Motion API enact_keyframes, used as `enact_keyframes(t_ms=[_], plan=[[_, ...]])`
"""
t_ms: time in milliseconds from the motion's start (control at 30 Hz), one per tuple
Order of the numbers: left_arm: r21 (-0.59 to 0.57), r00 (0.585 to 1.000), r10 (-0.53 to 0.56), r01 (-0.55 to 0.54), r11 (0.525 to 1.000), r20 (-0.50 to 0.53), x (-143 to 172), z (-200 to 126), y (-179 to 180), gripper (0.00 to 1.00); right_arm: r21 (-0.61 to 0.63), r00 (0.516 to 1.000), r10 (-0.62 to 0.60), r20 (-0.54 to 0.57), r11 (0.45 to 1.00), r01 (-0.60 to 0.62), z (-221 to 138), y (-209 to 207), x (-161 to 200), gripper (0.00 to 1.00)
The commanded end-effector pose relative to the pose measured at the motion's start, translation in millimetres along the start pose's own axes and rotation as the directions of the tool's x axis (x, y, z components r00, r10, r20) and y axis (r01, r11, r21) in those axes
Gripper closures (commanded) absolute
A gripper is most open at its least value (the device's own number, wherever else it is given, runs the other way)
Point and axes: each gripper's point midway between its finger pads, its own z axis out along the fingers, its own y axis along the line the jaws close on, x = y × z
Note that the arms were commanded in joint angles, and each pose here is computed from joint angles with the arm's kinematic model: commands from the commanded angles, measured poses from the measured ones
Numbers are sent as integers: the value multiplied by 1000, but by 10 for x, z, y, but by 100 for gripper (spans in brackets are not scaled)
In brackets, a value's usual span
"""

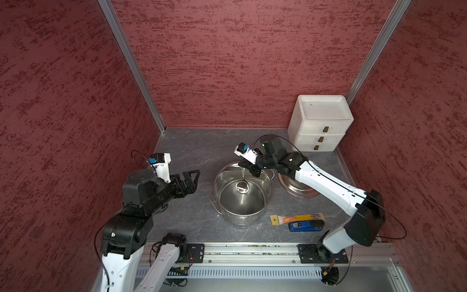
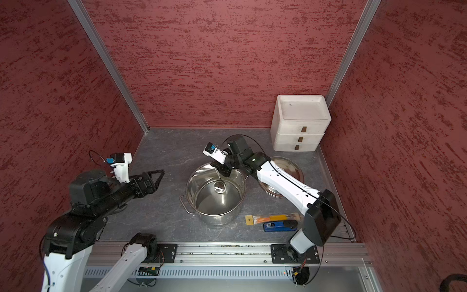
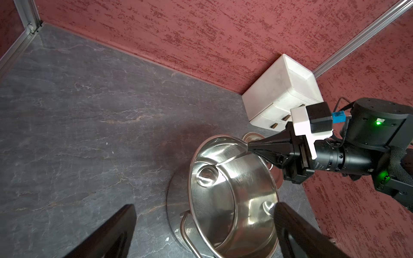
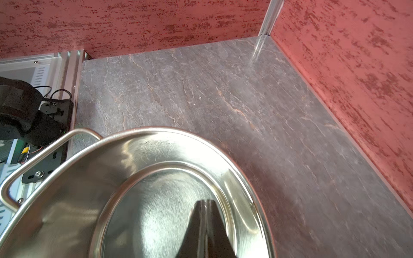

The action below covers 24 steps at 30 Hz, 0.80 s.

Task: Stir the soup with a spoon
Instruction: Stir the soup in the pan with a stick.

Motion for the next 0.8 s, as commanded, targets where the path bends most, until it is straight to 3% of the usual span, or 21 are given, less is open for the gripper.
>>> enact_keyframes(t_ms=[0,233,433,767], plan=[[70,996,81,-83,994,29,-101,22,-140,0,46,1000,2,14,999,-3,-322,54,36,100],[100,995,86,-90,991,41,-193,107,-201,0,21,998,58,6,998,-58,-698,376,290,100],[99,995,86,-90,991,48,-199,114,-195,0,-61,996,70,63,996,-66,-935,755,215,100],[90,995,88,-93,992,55,-159,62,-173,0,-204,991,-34,127,977,59,-565,1187,-375,100]])
